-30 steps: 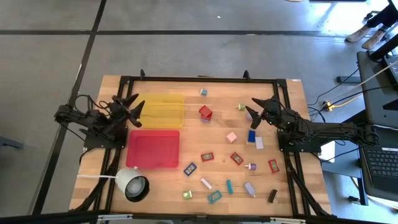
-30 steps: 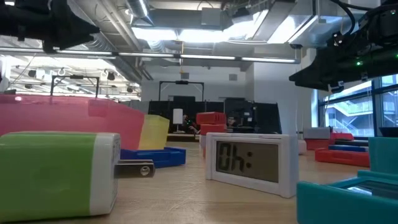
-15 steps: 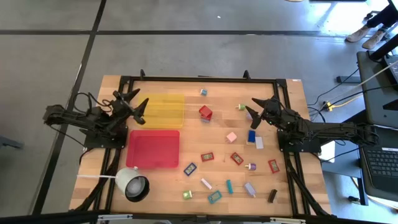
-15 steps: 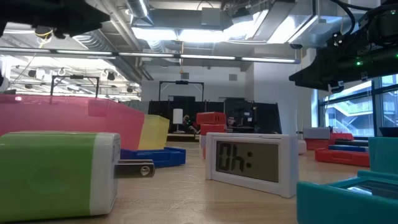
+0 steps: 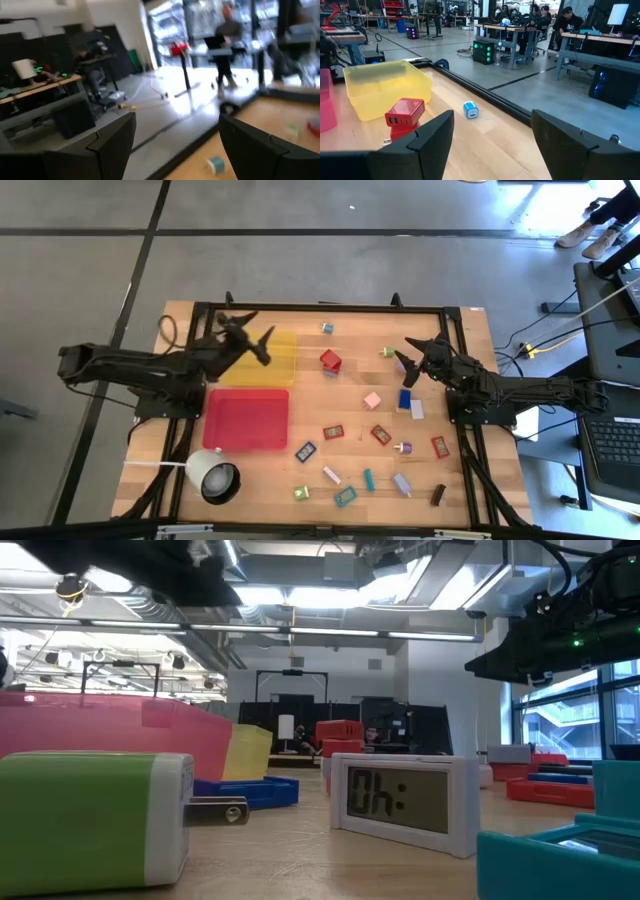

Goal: Pick & Place Office items
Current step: Put the red charger adapter into the yellow bin

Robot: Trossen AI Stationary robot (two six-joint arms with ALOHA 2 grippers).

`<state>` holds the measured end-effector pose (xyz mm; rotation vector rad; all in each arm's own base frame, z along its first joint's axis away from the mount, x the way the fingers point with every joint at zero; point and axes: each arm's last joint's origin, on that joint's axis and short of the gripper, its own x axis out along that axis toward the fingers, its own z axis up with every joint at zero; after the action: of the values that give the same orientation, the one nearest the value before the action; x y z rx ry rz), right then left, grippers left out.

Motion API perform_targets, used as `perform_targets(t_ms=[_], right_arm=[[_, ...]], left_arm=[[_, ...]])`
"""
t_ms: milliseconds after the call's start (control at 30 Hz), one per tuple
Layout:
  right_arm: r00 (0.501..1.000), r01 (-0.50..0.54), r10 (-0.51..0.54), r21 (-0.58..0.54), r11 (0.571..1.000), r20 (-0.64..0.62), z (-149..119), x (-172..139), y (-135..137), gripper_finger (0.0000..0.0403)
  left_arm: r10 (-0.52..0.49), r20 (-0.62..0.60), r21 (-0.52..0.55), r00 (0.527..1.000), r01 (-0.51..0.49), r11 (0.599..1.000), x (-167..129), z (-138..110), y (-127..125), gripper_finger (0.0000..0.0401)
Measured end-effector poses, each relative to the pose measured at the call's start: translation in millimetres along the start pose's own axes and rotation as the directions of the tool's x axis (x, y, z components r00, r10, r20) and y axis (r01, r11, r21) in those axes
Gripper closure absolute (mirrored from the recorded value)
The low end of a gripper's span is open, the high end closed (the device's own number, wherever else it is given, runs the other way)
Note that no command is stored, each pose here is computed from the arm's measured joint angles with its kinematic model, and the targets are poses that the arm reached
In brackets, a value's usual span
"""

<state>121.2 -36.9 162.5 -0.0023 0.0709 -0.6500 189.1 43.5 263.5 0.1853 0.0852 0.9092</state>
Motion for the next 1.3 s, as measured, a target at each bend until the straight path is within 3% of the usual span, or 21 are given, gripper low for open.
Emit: perform_targets(t_ms=[167, 300, 467, 600, 867, 1067, 1300], right_arm=[[1.000, 0.000, 0.000, 0.017, 1.000, 0.000, 0, 0, 0, 0.0133], [1.000, 0.000, 0.000, 0.031, 1.000, 0.000, 0, 0, 0, 0.0133], [1.000, -0.003, 0.003, 0.034, 0.999, 0.000, 0, 0, 0, 0.0133], [1.000, -0.002, 0.002, 0.034, 0.999, 0.000, 0, 0, 0, 0.0133], [1.000, -0.002, 0.002, 0.034, 0.999, 0.000, 0, 0, 0, 0.0133], [1.000, 0.000, 0.000, 0.036, 0.999, 0.000, 0, 0, 0, 0.0133], [1.000, 0.000, 0.000, 0.036, 0.999, 0.000, 0, 0, 0, 0.0133]], left_arm=[[-0.212, -0.110, 0.084, 0.971, 0.221, 0.972, 29, -2, -16, 0.0120], [-0.416, -0.158, 0.112, 0.896, 0.435, 0.893, 48, -2, -26, 0.0120], [-0.566, -0.177, 0.144, 0.805, 0.590, 0.794, 69, -6, -35, 0.0120], [-0.621, -0.175, 0.198, 0.764, 0.645, 0.738, 87, -17, -42, 0.0120], [-0.673, -0.220, 0.162, 0.706, 0.707, 0.688, 132, -45, -57, 0.0120], [-0.757, -0.292, 0.080, 0.585, 0.803, 0.591, 160, -59, -73, 0.0120], [-0.742, -0.417, 0.009, 0.525, 0.819, 0.574, 180, -60, -76, 0.0120]])
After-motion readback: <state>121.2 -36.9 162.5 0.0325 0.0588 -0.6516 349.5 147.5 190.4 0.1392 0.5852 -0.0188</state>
